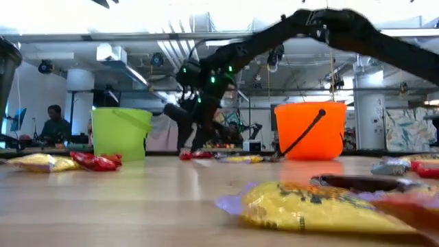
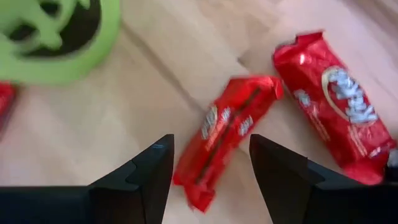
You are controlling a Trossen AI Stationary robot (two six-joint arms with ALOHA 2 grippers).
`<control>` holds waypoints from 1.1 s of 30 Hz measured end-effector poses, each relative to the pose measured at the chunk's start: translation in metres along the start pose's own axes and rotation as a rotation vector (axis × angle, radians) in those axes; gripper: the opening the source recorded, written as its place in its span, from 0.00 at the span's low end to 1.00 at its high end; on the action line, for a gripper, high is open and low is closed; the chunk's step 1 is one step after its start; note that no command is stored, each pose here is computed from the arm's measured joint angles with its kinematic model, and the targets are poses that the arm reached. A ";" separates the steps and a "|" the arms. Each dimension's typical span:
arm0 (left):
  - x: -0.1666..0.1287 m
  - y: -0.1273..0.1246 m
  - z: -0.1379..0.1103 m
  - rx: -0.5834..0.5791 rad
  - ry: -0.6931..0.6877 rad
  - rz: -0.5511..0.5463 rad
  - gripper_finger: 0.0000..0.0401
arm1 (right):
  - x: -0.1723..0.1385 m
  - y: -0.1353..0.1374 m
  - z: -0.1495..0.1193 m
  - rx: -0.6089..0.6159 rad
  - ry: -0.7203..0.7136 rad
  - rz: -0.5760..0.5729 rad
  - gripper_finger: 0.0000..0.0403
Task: Sort candy by brand, put in halloween buckets
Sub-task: Put the red candy into the black bucket
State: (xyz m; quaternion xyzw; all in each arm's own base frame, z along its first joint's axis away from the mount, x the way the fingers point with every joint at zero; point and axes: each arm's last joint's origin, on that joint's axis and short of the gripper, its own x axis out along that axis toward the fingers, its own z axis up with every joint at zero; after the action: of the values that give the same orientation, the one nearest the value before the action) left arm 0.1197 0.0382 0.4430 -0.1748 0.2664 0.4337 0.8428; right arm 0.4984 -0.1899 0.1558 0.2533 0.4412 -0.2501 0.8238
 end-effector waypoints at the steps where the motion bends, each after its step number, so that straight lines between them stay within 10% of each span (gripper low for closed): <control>1: -0.002 0.002 -0.001 -0.002 -0.003 -0.001 0.36 | 0.000 0.000 0.000 0.009 -0.005 -0.008 0.50; 24: -0.003 0.003 -0.001 0.055 -0.013 0.002 0.36 | -0.010 -0.001 -0.014 -0.025 0.173 0.088 0.08; 33: 0.006 -0.019 -0.005 0.285 0.093 -0.463 0.36 | -0.126 0.018 -0.006 -0.413 0.178 0.354 0.08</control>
State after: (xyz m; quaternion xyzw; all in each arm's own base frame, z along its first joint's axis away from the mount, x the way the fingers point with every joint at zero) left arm 0.1365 0.0286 0.4364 -0.1307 0.3162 0.1794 0.9224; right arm 0.4450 -0.1489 0.2645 0.1743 0.5024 0.0161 0.8467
